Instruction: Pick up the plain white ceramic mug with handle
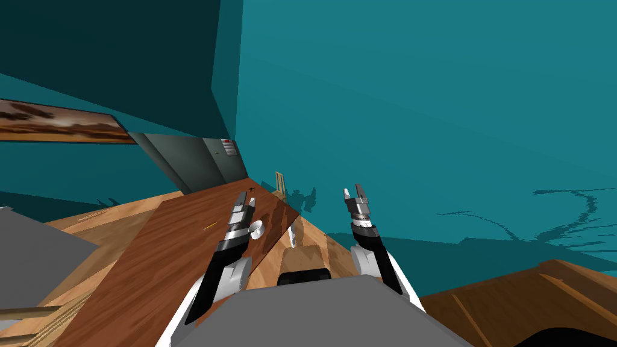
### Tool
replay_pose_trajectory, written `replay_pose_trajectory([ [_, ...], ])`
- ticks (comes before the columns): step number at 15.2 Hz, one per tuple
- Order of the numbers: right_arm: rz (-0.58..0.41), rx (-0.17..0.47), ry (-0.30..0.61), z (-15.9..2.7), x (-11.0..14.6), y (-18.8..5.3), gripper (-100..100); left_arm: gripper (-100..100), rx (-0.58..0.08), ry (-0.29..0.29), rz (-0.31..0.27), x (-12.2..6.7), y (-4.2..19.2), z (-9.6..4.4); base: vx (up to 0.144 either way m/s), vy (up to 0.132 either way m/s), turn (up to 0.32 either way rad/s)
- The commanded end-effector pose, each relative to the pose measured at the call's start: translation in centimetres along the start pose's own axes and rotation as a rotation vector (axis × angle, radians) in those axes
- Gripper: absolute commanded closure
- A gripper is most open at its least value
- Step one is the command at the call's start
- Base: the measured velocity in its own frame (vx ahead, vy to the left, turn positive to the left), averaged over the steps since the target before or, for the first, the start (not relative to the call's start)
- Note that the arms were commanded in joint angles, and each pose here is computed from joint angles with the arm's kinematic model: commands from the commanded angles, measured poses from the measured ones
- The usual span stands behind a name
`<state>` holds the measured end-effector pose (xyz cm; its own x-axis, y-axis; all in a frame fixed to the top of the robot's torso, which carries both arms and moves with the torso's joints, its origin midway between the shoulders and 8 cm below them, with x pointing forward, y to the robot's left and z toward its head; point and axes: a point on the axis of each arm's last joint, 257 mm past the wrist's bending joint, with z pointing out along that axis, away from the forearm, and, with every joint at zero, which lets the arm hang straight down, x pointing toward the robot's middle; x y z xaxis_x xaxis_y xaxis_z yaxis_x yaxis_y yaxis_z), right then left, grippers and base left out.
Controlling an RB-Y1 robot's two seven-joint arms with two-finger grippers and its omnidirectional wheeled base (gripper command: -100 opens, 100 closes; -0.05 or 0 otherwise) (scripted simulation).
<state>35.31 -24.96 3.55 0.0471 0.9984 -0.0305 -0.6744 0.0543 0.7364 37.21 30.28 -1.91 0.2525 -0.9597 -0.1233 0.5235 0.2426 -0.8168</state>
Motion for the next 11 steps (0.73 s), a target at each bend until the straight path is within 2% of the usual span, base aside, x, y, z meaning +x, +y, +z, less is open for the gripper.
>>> replay_pose_trajectory([
  [1, 0.000, 0.000, 0.000, 0.0, 0.0, 0.0, 0, -100, -0.035, 0.034, 0.024, 0.0, 1.4, 0.1, 0.001, -0.008, -0.043],
  [2, 0.000, 0.000, 0.000, 0.0, 0.0, 0.0, 0, -100, -0.035, 0.034, 0.024, 0.0, 1.4, 0.1, 0.001, -0.012, -0.047],
  [5, 0.000, 0.000, 0.000, 0.0, 0.0, 0.0, 0, -100, -0.121, 0.074, 0.064, -0.5, 4.6, 0.1, 0.004, -0.020, -0.058],
  [6, 0.000, 0.000, 0.000, 0.0, 0.0, 0.0, 0, -100, -0.127, 0.074, 0.065, -0.5, 4.7, 0.1, 0.007, -0.022, -0.063],
  [8, 0.000, 0.000, 0.000, 0.0, 0.0, 0.0, 0, -100, -0.202, 0.091, 0.094, -1.3, 7.5, 0.0, 0.009, -0.026, -0.072],
  [11, 0.000, 0.000, 0.000, 0.0, 0.0, 0.0, 0, -100, -0.267, 0.095, 0.111, -2.0, 9.6, -0.2, 0.007, -0.023, -0.063],
])
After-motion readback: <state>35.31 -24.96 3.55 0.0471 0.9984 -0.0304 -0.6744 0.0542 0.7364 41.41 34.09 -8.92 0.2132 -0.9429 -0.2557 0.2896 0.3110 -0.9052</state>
